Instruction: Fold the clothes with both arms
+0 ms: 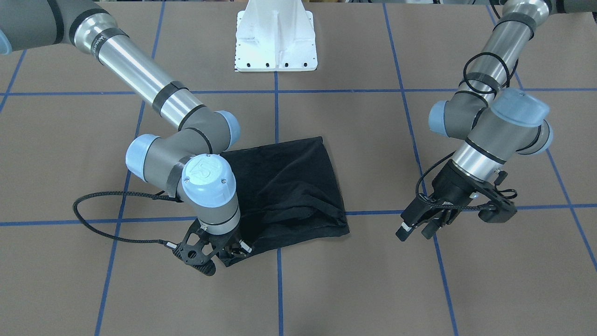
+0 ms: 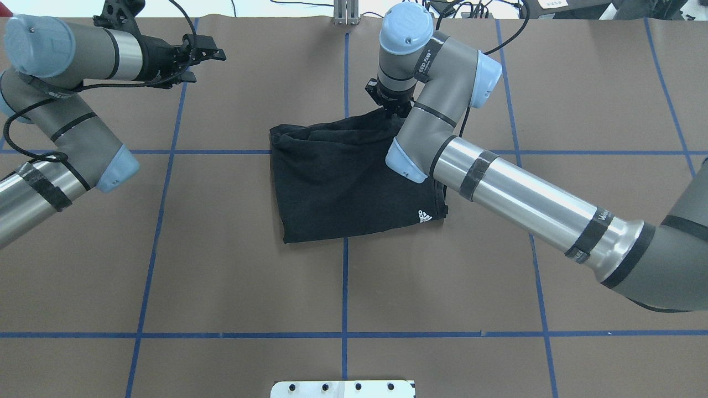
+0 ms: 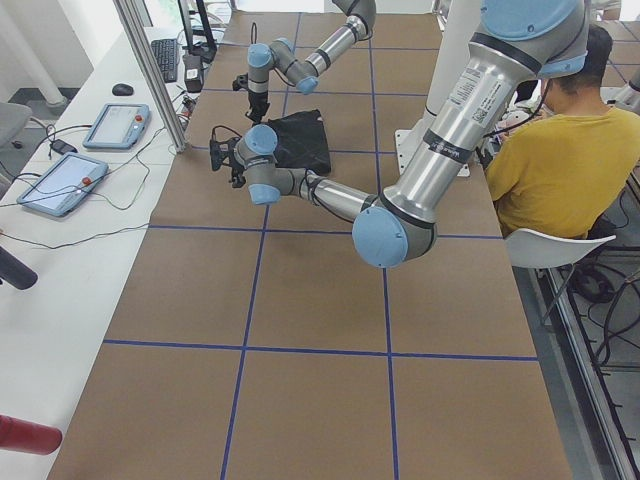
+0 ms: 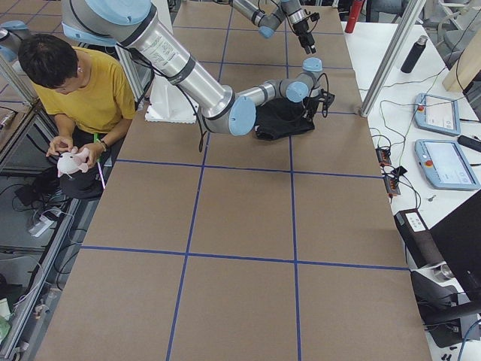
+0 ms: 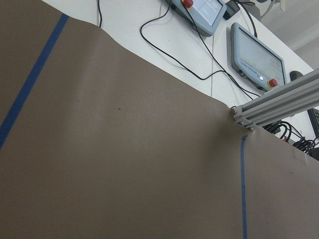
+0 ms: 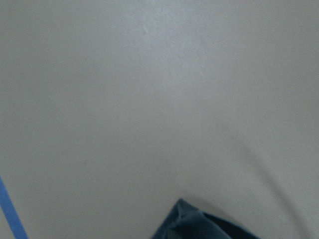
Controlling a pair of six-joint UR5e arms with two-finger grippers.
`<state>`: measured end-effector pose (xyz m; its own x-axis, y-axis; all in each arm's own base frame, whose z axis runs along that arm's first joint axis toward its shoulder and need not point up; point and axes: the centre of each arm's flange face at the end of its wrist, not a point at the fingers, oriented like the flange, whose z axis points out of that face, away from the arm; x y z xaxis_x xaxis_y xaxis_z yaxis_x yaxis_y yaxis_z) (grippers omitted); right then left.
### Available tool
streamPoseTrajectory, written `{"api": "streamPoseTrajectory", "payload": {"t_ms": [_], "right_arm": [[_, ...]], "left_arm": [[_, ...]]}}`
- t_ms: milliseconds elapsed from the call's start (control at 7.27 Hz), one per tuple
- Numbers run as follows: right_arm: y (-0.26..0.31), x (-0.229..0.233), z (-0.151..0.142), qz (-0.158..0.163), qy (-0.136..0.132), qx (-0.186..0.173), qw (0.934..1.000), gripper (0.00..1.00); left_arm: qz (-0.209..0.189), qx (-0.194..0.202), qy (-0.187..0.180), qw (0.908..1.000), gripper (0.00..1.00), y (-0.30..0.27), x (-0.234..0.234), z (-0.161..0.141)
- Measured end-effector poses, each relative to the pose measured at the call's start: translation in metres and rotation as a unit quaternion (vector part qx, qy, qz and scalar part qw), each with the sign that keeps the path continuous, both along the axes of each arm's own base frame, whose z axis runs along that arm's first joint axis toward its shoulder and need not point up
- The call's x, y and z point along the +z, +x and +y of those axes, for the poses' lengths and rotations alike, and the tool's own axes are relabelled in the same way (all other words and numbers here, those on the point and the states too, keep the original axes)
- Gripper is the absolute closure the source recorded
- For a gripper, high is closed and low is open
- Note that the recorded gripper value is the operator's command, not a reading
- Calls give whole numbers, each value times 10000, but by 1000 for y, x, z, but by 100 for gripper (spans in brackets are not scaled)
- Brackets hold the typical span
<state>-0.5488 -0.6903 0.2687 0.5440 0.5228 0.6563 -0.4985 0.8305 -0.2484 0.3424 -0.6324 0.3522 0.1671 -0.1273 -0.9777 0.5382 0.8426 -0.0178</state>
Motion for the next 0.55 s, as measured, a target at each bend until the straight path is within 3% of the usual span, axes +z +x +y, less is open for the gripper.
{"api": "streamPoseTrajectory", "payload": {"t_ms": [138,550], "right_arm": [[15,-6,-22,-129,-29,30,9999,100],[135,3,-91,-586,-223,-71,9980,100]], "left_arm": [[-7,-10,10,10000,0,-2,0,-1],[-207,57,186,9996,0,-37,17,-6]]}}
